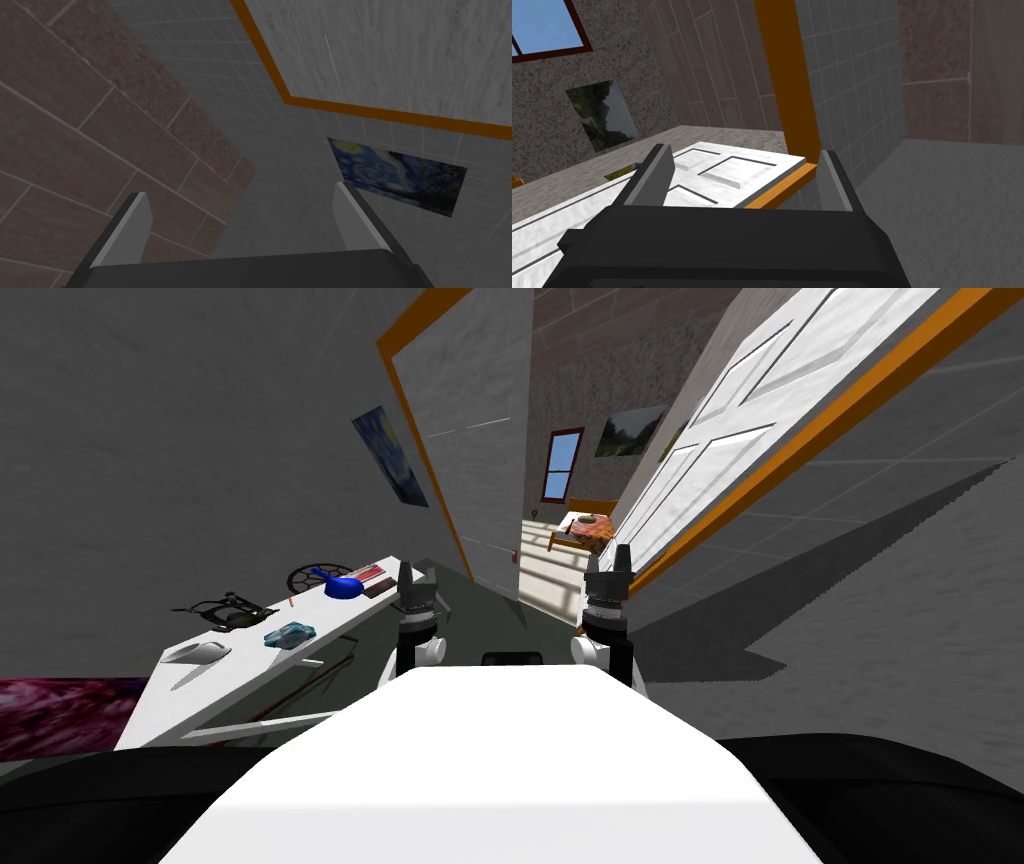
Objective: Push the door open
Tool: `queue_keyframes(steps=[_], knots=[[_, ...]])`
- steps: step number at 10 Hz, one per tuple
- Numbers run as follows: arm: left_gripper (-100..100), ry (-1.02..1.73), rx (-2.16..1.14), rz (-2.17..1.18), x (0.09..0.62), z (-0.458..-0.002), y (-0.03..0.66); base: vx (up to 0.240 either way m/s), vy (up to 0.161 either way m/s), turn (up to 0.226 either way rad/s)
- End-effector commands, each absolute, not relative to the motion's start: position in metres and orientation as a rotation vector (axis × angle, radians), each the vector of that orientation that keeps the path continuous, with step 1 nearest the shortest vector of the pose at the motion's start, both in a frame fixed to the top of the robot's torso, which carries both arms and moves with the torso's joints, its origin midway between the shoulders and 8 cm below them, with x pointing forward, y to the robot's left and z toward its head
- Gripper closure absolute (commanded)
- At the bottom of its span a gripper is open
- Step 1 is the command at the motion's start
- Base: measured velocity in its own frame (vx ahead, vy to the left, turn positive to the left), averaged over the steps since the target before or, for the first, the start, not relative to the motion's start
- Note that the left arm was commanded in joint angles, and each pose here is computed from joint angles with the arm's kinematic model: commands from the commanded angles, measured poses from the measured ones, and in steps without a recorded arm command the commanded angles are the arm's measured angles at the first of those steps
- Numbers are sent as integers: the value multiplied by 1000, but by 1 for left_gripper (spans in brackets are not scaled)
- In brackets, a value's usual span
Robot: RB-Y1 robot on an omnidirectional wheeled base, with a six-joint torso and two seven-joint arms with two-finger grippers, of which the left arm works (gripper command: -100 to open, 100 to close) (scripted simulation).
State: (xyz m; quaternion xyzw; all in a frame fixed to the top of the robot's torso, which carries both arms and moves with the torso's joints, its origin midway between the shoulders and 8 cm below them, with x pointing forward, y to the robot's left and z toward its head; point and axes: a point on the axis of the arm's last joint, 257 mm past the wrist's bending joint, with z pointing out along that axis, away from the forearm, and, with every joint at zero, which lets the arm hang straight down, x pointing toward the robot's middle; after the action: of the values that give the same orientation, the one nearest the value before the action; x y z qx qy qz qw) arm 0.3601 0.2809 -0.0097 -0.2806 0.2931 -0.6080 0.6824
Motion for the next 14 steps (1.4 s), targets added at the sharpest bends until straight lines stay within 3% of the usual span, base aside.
queue_keyframes(steps=[1, 14], knots=[[-100, 676, -645, -1365, 366, -22, 279, 102, 17, -49], [-100, 850, -782, -1375, 406, -126, 256, 94, 11, -64]])
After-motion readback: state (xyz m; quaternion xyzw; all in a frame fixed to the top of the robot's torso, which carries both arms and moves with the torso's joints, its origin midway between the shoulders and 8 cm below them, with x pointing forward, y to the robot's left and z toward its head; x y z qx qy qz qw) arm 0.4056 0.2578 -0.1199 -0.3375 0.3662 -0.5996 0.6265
